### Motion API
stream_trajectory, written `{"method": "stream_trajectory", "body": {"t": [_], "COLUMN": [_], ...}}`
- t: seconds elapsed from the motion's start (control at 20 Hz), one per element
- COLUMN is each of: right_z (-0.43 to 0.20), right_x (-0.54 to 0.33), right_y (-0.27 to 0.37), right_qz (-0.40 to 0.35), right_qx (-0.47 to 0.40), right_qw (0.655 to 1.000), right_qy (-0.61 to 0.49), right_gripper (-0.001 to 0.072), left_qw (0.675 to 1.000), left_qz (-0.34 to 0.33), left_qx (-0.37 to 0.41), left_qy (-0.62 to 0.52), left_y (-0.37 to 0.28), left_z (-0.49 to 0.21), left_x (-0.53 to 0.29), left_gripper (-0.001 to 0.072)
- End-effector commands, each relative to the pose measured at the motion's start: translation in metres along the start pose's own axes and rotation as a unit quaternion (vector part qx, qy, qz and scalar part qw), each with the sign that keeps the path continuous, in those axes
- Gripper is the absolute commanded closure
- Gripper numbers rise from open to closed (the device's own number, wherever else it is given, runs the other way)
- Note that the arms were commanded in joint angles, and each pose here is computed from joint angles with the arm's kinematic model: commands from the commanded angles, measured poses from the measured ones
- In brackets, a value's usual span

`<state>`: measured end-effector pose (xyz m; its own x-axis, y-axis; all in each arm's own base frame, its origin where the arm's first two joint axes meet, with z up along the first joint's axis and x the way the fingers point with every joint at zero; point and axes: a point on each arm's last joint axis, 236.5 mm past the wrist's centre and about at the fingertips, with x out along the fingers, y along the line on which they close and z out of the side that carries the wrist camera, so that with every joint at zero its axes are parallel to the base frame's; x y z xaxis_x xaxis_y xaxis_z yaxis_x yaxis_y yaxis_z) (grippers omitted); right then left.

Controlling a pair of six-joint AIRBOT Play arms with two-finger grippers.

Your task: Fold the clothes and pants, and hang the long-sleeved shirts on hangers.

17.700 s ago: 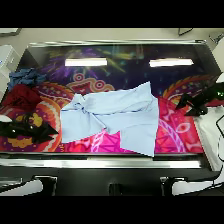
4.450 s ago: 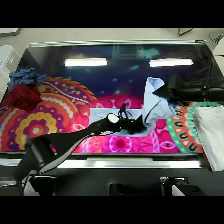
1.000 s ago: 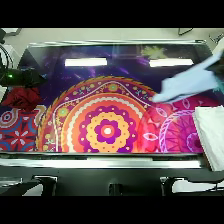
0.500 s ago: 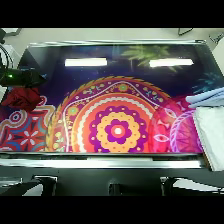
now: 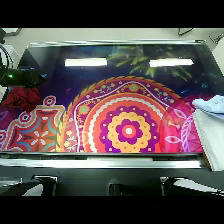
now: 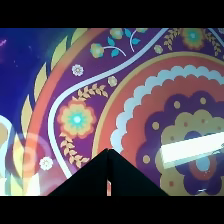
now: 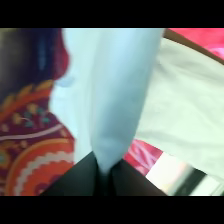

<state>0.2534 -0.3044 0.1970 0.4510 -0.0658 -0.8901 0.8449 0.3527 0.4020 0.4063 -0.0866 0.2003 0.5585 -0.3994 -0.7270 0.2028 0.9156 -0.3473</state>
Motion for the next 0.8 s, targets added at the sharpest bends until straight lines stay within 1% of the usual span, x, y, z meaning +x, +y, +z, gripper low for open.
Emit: {"method": "stream_trajectory", "body": {"t": [0.0,0.05,0.2,0.35,0.5,0.65,0.7,0.75], "right_z": [-0.021,-0.032,-0.068,-0.086,-0.092,-0.092,-0.091,-0.092], "right_x": [0.005,0.011,0.023,0.049,0.062,0.072,0.075,0.076], "right_y": [-0.050,-0.062,-0.119,-0.135,-0.155,-0.163,-0.164,-0.163], "right_qz": [-0.093,-0.111,-0.206,-0.218,-0.246,-0.252,-0.251,-0.248], "right_qx": [0.018,0.016,0.035,0.042,0.044,0.043,0.045,0.045], "right_qw": [0.995,0.993,0.973,0.966,0.958,0.957,0.958,0.958], "right_qy": [0.030,0.047,0.098,0.130,0.139,0.137,0.133,0.134], "right_gripper": [0.0672,0.0672,0.0672,0.0672,0.0672,0.0668,0.0569,0.0277], "left_qw": [1.000,1.000,1.000,1.000,1.000,1.000,1.000,1.000], "left_qz": [0.000,0.000,0.000,0.000,0.000,0.000,0.000,0.000], "left_qx": [0.001,0.001,0.001,0.001,0.001,0.001,0.001,0.001], "left_qy": [-0.001,0.000,0.000,-0.001,-0.001,0.000,0.000,-0.001], "left_y": [0.000,0.000,0.000,0.000,0.000,0.000,0.000,0.000], "left_z": [0.000,0.000,0.000,0.000,0.000,0.000,0.000,0.000], "left_x": [0.000,0.000,0.000,0.000,0.000,0.000,0.000,0.000], "left_gripper": [0.0674,0.0675,0.0675,0.0674,0.0675,0.0675,0.0675,0.0674]}}
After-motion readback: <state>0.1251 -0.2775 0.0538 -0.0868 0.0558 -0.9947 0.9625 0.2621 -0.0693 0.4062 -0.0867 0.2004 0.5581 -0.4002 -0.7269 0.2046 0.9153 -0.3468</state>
